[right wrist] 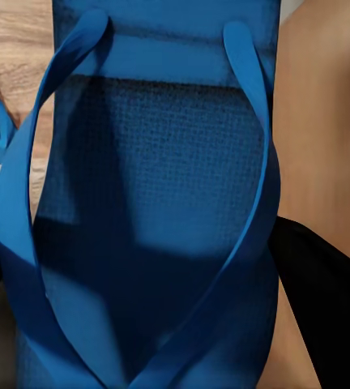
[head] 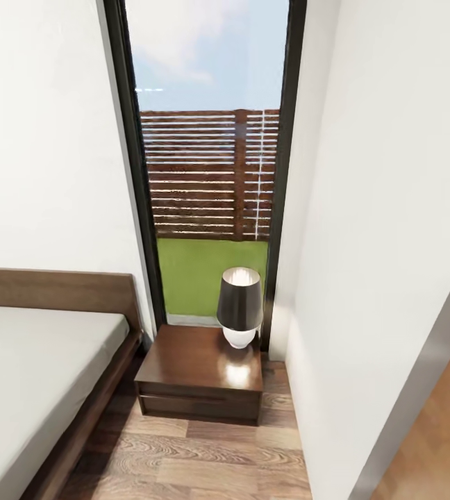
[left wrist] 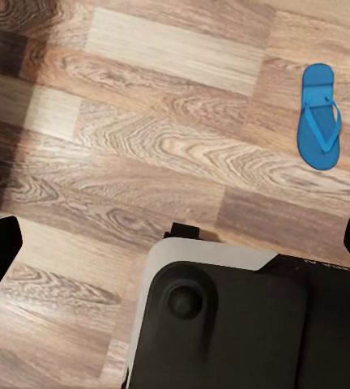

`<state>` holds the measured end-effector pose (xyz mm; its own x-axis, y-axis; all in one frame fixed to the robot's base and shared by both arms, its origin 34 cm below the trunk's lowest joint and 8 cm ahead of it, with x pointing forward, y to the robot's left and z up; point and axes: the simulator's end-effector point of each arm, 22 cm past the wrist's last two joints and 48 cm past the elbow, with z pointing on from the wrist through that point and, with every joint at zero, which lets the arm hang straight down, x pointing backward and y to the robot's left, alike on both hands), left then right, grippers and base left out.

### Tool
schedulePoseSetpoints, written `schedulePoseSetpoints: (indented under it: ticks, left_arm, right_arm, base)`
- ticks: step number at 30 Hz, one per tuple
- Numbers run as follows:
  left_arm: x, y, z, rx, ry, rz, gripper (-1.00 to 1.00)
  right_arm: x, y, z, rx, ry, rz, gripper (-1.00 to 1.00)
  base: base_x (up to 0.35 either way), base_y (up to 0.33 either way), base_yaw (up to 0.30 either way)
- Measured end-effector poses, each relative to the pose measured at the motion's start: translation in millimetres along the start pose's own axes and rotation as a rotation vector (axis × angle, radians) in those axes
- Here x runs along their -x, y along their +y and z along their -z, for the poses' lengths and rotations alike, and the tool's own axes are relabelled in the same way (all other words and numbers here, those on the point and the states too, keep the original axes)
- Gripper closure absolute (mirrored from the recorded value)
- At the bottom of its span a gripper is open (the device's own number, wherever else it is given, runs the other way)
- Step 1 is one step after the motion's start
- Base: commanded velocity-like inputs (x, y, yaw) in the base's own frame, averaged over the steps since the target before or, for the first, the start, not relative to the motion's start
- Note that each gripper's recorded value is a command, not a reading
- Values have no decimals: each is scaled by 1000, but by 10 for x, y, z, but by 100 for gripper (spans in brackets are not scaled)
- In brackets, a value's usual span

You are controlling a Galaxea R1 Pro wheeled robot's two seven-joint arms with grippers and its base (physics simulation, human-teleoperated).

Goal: In the bedroom, move the book from the bed onto either nightstand, and place the two sandals side by side next to the bed.

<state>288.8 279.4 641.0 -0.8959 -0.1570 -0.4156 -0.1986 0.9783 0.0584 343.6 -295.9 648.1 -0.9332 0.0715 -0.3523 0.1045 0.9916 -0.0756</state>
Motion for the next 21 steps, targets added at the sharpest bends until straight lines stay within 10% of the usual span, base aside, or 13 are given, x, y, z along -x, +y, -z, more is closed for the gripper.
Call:
schedulePoseSetpoints:
  ticks: [11,21]
  left_arm:
    - [2,-11,0,-4,-1,-13,-100]
    - [2,-34,1,-11,-2,-31,-100]
  right_arm:
    - [8,92,3,15,-3,24,100]
    - [32,799,74,114,-21,195,100]
  base:
    - [26,0,-1]
    - [2,0,0]
